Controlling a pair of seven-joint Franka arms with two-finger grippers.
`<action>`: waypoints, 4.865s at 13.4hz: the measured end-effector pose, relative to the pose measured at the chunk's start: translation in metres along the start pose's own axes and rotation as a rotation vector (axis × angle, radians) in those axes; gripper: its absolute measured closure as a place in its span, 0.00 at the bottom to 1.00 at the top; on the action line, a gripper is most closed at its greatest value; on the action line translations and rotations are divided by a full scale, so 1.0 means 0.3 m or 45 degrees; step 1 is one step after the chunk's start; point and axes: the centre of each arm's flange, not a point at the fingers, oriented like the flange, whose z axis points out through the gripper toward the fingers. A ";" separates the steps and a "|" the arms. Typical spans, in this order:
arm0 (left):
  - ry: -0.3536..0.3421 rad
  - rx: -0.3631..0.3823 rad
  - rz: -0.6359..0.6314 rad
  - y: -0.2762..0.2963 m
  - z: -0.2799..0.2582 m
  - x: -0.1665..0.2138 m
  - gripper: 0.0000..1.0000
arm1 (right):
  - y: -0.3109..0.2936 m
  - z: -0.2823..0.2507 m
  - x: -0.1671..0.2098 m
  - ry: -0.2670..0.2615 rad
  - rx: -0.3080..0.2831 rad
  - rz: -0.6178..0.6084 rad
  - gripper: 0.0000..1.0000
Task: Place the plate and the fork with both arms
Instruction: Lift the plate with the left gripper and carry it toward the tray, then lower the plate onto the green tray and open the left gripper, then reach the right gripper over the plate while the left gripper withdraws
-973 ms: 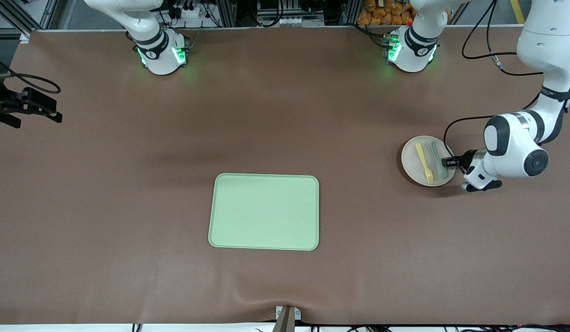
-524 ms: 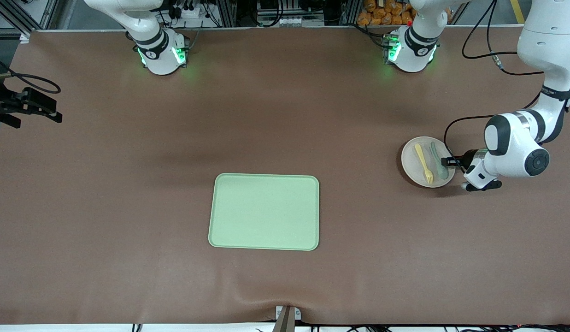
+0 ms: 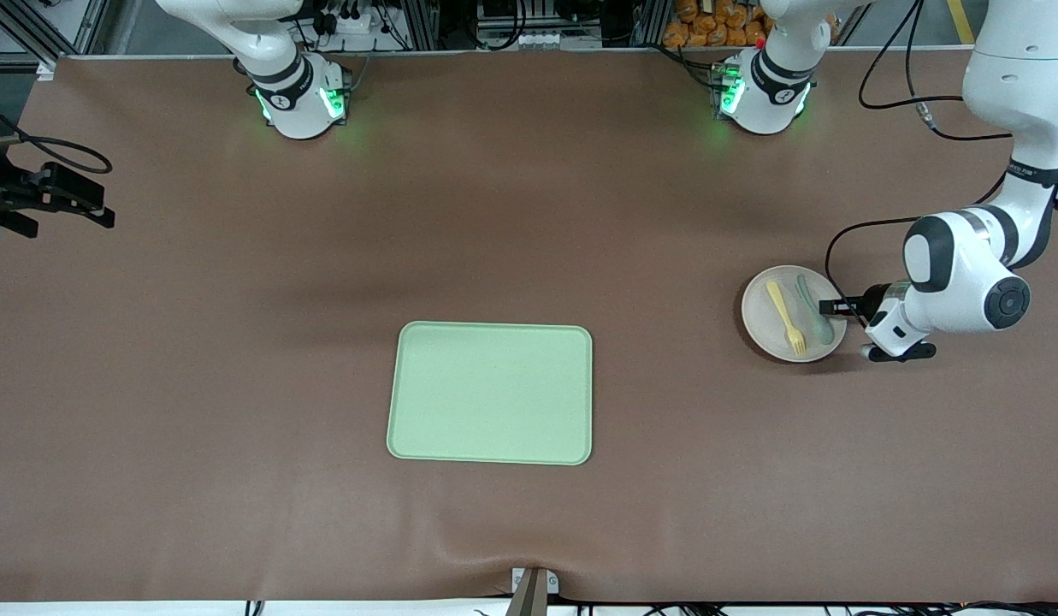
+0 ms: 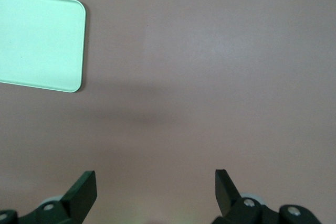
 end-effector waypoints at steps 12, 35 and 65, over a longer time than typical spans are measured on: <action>0.069 -0.192 0.248 0.235 -0.103 0.092 0.91 | 0.018 -0.001 -0.003 0.000 0.001 0.013 0.00; -0.062 -0.565 0.391 1.100 -0.129 0.272 0.91 | 0.048 -0.001 -0.008 -0.002 0.003 0.034 0.00; 0.269 -0.617 0.363 1.445 0.087 0.326 0.49 | 0.166 0.135 0.063 -0.055 0.015 0.103 0.00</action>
